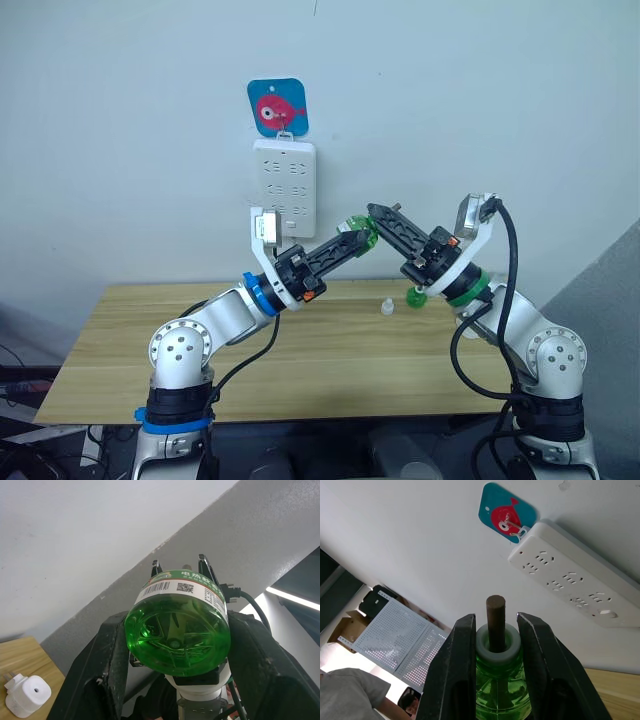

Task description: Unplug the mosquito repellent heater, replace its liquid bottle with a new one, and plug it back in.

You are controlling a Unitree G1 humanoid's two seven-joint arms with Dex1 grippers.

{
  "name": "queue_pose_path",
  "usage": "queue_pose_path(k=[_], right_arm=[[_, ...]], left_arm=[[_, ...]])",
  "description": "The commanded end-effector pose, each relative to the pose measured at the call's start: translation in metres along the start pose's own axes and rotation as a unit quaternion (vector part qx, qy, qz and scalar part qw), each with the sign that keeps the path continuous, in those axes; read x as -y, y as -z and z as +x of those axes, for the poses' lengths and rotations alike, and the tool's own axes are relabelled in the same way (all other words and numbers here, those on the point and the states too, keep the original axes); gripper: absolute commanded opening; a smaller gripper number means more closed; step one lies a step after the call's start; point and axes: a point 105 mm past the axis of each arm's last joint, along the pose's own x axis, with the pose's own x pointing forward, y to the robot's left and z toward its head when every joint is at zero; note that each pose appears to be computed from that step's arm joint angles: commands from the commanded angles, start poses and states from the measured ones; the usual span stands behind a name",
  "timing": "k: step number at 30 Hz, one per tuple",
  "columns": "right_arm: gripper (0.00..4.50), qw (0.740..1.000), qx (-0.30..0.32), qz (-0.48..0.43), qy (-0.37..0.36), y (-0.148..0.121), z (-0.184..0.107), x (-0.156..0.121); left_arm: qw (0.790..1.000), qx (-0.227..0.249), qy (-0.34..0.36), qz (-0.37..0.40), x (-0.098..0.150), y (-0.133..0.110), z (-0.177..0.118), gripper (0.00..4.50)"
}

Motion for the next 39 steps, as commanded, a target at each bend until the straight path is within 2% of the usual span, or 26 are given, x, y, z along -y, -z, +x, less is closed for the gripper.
queue_pose_path(k=[1, 3, 10, 13, 14, 17, 20, 21, 25, 26, 28, 33, 39], right_arm=[[0.86, 1.000, -0.002, -0.013, -0.026, 0.000, -0.001, -0.011], [0.86, 1.000, -0.003, -0.010, -0.028, 0.001, -0.001, -0.012], [3.25, 1.000, 0.003, -0.013, -0.014, 0.000, -0.010, -0.008], [4.38, 0.999, -0.008, -0.040, 0.036, -0.004, -0.028, 0.008], [4.50, 0.997, -0.011, -0.050, 0.060, -0.005, -0.035, 0.015], [4.50, 0.984, -0.031, -0.103, 0.140, -0.010, -0.065, 0.039], [4.50, 0.954, -0.066, -0.186, 0.225, -0.019, -0.095, 0.063], [4.50, 0.931, -0.088, -0.231, 0.268, -0.023, -0.107, 0.076], [4.50, 0.799, -0.199, -0.386, 0.416, -0.042, -0.146, 0.126], [4.50, 0.775, -0.217, -0.408, 0.431, -0.047, -0.150, 0.133], [4.50, 0.746, -0.254, -0.408, 0.461, -0.054, -0.157, 0.148], [4.50, 0.718, -0.302, -0.378, 0.500, -0.075, -0.161, 0.176], [4.50, 0.697, -0.355, -0.343, 0.519, -0.081, -0.164, 0.198]], left_arm=[[1.000, 0.020, 0.007, 0.004, 0.003, -0.010, -0.003, 2.42], [1.000, 0.021, 0.005, 0.005, 0.003, -0.010, -0.003, 2.42], [1.000, 0.022, -0.002, 0.004, 0.001, -0.010, -0.006, 2.42], [1.000, 0.022, -0.008, 0.003, -0.002, -0.011, -0.009, 2.42], [1.000, 0.024, -0.012, 0.002, -0.004, -0.013, -0.009, 2.42], [0.999, 0.026, -0.034, 0.009, -0.013, -0.017, -0.013, 2.42], [0.998, 0.010, -0.057, 0.037, -0.023, -0.018, -0.017, 2.42], [0.997, -0.003, -0.064, 0.053, -0.026, -0.017, -0.019, 2.42], [0.984, -0.086, -0.073, 0.141, -0.034, 0.000, -0.029, 2.42], [0.981, -0.098, -0.071, 0.154, -0.036, 0.003, -0.031, 2.42], [0.975, -0.115, -0.068, 0.177, -0.039, 0.007, -0.035, 2.42], [0.965, -0.136, -0.059, 0.217, -0.040, 0.015, -0.040, 2.42], [0.959, -0.144, -0.058, 0.238, -0.039, 0.023, -0.046, 2.42]])
